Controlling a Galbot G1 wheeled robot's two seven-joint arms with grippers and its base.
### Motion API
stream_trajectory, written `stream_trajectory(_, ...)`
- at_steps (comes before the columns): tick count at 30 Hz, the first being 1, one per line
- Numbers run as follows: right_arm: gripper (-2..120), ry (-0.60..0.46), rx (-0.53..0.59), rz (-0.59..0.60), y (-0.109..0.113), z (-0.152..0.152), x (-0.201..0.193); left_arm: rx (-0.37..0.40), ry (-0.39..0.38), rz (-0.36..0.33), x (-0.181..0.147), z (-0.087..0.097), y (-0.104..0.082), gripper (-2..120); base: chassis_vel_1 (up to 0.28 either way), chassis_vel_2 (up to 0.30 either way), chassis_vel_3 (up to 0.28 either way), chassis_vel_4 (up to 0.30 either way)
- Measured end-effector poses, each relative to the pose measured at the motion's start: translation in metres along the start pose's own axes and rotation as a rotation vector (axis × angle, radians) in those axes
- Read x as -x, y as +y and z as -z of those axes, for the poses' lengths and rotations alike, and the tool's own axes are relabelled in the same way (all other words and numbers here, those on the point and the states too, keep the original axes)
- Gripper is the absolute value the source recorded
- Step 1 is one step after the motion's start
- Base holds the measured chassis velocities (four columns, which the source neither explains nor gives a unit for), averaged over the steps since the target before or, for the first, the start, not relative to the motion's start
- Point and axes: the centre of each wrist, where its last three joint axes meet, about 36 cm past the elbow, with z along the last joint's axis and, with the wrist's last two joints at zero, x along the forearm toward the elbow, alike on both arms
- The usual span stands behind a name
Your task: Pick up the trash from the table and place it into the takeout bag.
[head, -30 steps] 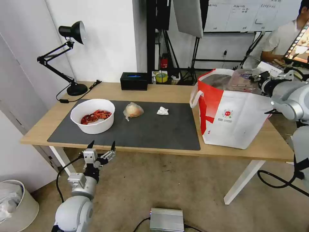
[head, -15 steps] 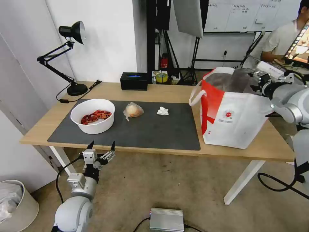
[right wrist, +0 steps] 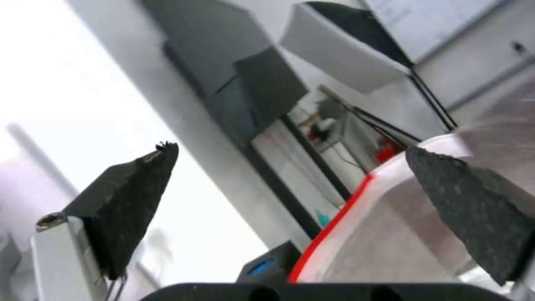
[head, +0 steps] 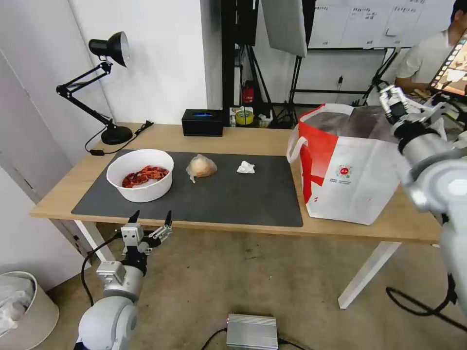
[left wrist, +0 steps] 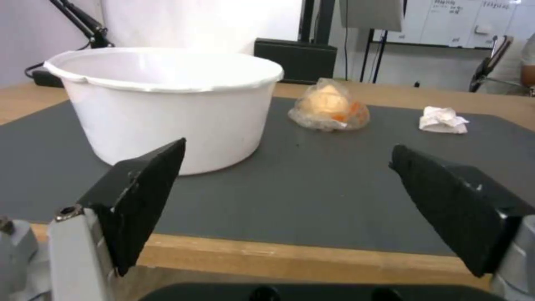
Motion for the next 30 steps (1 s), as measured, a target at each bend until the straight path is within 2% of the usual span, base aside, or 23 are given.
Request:
stream_trajectory(6, 100, -0.007, -0.189, 0.103, 0.018, -0.047, -0.030, -0.003, -0.007, 0.013, -0.003, 0.004, 0.005, 100, 0.000, 0.000, 0.000, 0.000)
stream_trajectory(9, 100, 0.002, -0.230, 0.106, 0.018, -0.065, -0.045, -0.013, -0.007, 0.001, -0.001, 0.005, 0.004, 100, 0.000, 0.000, 0.000, 0.000)
stream_trajectory(10, 100, 0.010, -0.249, 0.103, 0.016, -0.076, -0.052, -0.016, -0.006, 0.000, -0.001, 0.006, 0.004, 100, 0.000, 0.000, 0.000, 0.000)
stream_trajectory(12, 100, 0.010, -0.251, 0.103, 0.016, -0.076, -0.052, -0.016, -0.006, 0.000, -0.002, 0.006, 0.004, 100, 0.000, 0.000, 0.000, 0.000)
stream_trajectory(14, 100, 0.035, -0.292, 0.100, 0.014, -0.100, -0.064, -0.018, -0.004, 0.007, -0.005, 0.006, 0.005, 100, 0.000, 0.000, 0.000, 0.000)
stream_trajectory(17, 100, 0.041, -0.347, 0.104, 0.010, -0.116, -0.071, -0.020, -0.007, 0.012, -0.008, 0.007, 0.005, 100, 0.000, 0.000, 0.000, 0.000)
stream_trajectory(30, 100, 0.052, -0.522, 0.079, -0.013, -0.174, -0.105, -0.031, -0.009, 0.024, -0.018, 0.007, 0.002, 100, 0.000, 0.000, 0.000, 0.000)
